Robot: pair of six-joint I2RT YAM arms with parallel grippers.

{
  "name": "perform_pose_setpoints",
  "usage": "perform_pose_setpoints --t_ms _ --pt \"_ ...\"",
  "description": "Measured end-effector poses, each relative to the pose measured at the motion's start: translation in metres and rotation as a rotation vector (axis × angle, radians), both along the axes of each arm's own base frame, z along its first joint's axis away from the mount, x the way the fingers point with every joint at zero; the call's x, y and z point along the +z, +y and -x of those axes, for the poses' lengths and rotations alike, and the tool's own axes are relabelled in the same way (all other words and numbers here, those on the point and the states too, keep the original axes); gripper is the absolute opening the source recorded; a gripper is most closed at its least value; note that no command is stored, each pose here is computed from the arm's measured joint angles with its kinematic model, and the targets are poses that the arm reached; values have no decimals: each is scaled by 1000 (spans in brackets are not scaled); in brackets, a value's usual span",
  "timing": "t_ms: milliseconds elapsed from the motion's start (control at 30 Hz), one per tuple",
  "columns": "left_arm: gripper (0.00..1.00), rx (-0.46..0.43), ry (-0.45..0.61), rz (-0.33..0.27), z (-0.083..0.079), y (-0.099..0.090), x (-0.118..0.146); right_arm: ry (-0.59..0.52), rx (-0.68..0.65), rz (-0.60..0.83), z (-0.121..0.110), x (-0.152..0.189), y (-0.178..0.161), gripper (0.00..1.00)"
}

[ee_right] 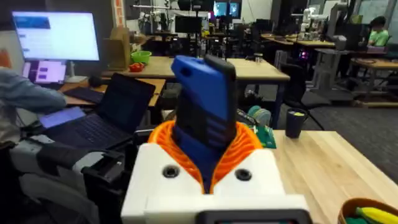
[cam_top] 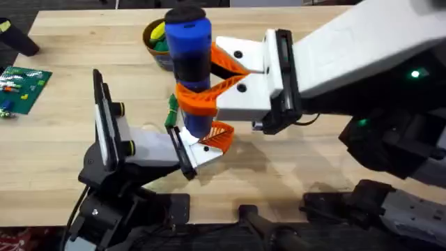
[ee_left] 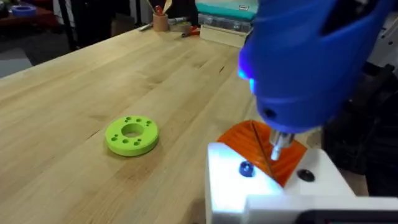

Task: Pick up the gripper from the table and insert it into the empty holder that is missing its gripper. Then pick up a screw, insert it into the mounting hole, and use the screwdriver to tighten it. Finally, clean up the table by picking up the vegetable and placing it into the bucket.

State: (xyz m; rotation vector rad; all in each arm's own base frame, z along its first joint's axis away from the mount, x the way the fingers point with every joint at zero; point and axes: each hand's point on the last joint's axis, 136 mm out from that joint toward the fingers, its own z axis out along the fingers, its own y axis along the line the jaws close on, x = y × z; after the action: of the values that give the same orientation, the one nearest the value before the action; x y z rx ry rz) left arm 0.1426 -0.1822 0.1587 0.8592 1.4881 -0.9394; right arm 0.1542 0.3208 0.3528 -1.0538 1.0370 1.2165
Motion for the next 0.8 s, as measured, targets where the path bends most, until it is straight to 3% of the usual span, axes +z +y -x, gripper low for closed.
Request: perform_pose_setpoints --t_ms 800 --pt "7 0 0 0 0 0 0 -56 -10 12 -10 -13 11 42"
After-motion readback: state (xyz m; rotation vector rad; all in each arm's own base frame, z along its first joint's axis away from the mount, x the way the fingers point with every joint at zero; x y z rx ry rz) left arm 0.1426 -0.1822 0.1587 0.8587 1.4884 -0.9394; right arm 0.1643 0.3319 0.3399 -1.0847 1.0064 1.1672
